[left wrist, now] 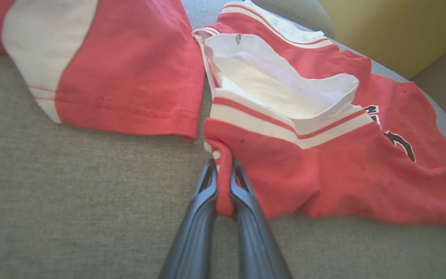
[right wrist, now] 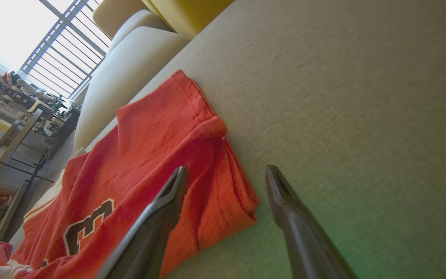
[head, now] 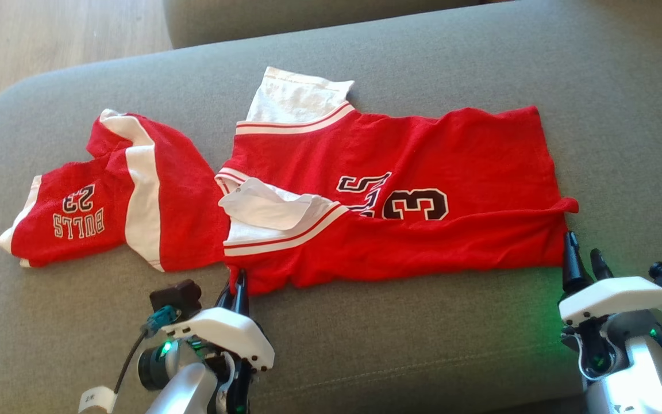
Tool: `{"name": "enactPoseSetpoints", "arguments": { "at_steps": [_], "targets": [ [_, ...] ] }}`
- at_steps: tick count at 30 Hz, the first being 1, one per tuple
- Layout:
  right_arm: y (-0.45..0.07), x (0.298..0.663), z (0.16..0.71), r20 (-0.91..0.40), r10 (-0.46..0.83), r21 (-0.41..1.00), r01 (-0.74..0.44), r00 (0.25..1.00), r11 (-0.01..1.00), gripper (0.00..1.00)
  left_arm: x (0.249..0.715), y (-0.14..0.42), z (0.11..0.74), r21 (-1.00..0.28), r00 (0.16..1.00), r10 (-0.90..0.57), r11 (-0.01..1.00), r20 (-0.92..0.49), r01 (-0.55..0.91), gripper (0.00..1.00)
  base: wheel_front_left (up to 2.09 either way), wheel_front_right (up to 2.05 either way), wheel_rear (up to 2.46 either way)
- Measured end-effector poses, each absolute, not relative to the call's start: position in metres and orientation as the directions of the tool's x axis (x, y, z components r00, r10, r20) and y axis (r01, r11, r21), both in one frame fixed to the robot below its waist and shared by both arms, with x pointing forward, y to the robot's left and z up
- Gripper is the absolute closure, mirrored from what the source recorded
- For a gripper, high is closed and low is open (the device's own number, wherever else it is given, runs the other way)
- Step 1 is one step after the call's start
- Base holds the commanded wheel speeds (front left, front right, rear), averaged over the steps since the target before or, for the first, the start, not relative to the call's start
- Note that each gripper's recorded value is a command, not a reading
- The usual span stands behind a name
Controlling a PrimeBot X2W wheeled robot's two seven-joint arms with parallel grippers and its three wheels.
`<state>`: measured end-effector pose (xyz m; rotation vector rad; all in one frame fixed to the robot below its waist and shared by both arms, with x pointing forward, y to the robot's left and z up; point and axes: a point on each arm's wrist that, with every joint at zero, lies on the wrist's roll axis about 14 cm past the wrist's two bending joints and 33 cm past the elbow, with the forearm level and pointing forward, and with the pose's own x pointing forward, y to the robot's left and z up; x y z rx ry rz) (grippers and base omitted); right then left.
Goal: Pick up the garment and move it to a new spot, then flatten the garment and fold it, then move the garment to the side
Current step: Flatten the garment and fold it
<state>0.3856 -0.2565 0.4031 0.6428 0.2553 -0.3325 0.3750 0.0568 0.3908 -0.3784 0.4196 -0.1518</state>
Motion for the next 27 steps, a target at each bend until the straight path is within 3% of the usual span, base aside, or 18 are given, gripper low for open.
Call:
{"name": "enactPoseSetpoints", "arguments": {
  "at_steps": [12,13,14,16,27],
  "targets": [
    [-0.240,0.400,0.373,-0.431,-0.197,0.514,0.420,0.880,0.748,0.00,0.378,0.059,0.391,-0.385,0.908,-0.210,0.921,-0.363,0.059,1.00,0.00,0.00,0.00],
    [-0.240,0.402,0.373,-0.432,-0.196,0.514,0.419,0.880,0.749,0.04,0.379,0.060,0.391,-0.385,0.908,-0.209,0.921,-0.362,0.059,1.00,0.00,0.00,0.00],
    [-0.240,0.403,0.374,-0.429,-0.196,0.512,0.417,0.881,0.751,0.52,0.379,0.060,0.392,-0.384,0.909,-0.209,0.921,-0.361,0.059,1.00,0.00,0.00,0.00],
    [-0.238,0.404,0.374,-0.430,-0.193,0.512,0.415,0.882,0.752,1.00,0.379,0.061,0.393,-0.383,0.911,-0.208,0.922,-0.357,0.061,1.00,0.00,0.00,0.00],
    [-0.244,0.398,0.382,-0.412,-0.215,0.497,0.416,0.885,0.762,1.00,0.377,0.064,0.401,-0.369,0.919,-0.200,0.927,-0.339,0.066,1.00,0.00,0.00,0.00]
  ]
}}
